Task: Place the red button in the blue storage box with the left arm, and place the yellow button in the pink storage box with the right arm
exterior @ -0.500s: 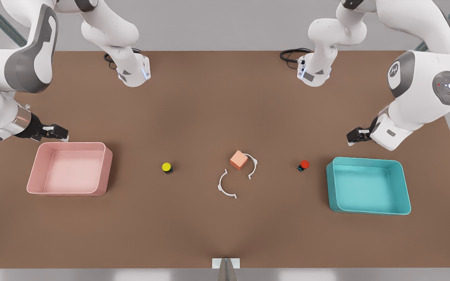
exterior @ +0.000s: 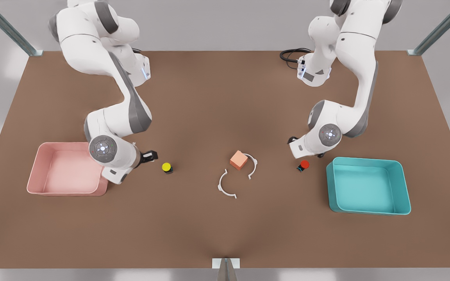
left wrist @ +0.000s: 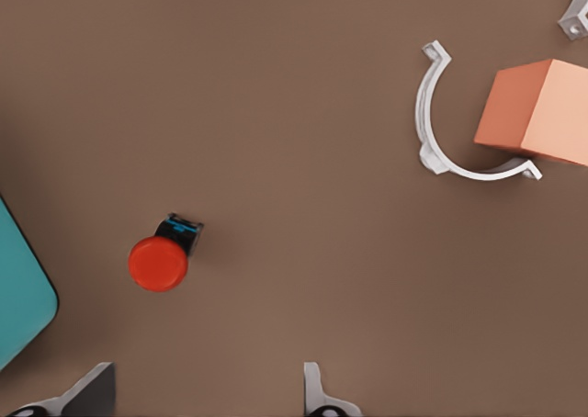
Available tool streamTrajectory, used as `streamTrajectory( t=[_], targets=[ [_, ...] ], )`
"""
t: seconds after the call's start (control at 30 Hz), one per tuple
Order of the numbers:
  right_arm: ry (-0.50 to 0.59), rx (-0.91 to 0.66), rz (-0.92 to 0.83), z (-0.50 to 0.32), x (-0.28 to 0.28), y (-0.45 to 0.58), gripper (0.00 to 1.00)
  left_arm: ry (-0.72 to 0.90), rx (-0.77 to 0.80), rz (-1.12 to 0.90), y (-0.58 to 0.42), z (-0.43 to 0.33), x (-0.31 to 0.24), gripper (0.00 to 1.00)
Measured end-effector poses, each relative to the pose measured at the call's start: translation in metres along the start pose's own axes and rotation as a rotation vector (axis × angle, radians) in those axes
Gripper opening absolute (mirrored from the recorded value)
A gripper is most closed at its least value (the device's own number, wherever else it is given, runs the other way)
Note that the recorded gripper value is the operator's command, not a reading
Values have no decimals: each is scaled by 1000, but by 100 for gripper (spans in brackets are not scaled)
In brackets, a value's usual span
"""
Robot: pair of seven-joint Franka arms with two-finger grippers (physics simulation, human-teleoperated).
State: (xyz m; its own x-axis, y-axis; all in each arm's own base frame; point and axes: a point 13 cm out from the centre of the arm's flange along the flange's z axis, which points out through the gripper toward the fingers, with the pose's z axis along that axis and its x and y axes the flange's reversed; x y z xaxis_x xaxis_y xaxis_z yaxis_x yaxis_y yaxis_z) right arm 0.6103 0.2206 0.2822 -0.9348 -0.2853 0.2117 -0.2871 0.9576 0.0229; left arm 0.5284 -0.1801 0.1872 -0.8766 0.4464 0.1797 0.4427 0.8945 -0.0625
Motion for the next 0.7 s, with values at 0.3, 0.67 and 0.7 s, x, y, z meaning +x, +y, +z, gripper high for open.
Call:
streamTrajectory(
  t=[0.3, 0.67, 0.7],
  targets=[
    [65, 30, 49, 152, 20, 58, 100, -170, -47, 259, 38, 63, -44, 100],
    [-114, -30, 178, 191, -19, 46, 100, -115, -42, 459, 55, 134, -23, 75],
    [-117, -31, 179, 196, -19, 49, 100, -115, -43, 472, 56, 134, -23, 67]
  ],
)
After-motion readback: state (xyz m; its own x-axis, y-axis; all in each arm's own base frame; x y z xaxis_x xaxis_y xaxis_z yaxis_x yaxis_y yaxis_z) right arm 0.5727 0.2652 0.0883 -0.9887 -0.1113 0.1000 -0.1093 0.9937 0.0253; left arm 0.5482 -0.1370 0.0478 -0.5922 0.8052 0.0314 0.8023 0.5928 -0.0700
